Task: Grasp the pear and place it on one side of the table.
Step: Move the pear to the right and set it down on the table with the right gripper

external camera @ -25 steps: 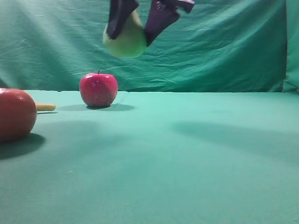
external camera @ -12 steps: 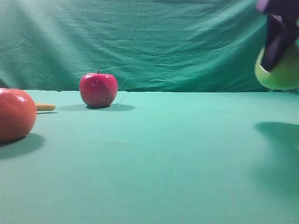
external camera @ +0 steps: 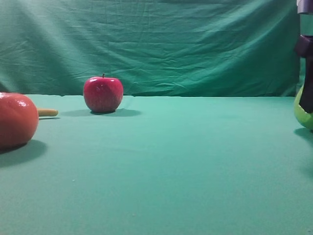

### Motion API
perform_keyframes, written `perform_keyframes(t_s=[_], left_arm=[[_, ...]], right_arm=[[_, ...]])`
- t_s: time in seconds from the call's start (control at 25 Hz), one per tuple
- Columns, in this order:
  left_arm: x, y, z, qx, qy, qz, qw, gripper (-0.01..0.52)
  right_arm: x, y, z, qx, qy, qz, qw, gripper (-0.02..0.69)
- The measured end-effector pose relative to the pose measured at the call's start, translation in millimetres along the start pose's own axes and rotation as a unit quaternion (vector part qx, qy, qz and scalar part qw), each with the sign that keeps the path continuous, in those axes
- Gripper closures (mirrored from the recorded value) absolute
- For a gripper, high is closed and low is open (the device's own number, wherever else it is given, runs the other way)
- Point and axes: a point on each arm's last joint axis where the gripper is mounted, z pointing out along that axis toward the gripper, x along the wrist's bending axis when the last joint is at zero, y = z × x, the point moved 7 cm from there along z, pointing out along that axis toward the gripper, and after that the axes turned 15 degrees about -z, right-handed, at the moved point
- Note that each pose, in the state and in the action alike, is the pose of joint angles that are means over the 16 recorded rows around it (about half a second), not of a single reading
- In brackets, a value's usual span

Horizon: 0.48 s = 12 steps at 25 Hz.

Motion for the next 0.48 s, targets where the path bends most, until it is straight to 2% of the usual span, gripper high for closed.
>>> perform_keyframes(t_s=[0.28,0.48], left_arm=[[0.0,0,0,0.000,0.000,0.000,1.000,0.514],[0.0,0,0,0.000,0.000,0.000,1.000,0.514]], right_arm=[[2,-1,0,0.018,0.010,0.002,1.000,0.088],[2,11,-12,0.028,0.023,0.000,0.999,0.059]])
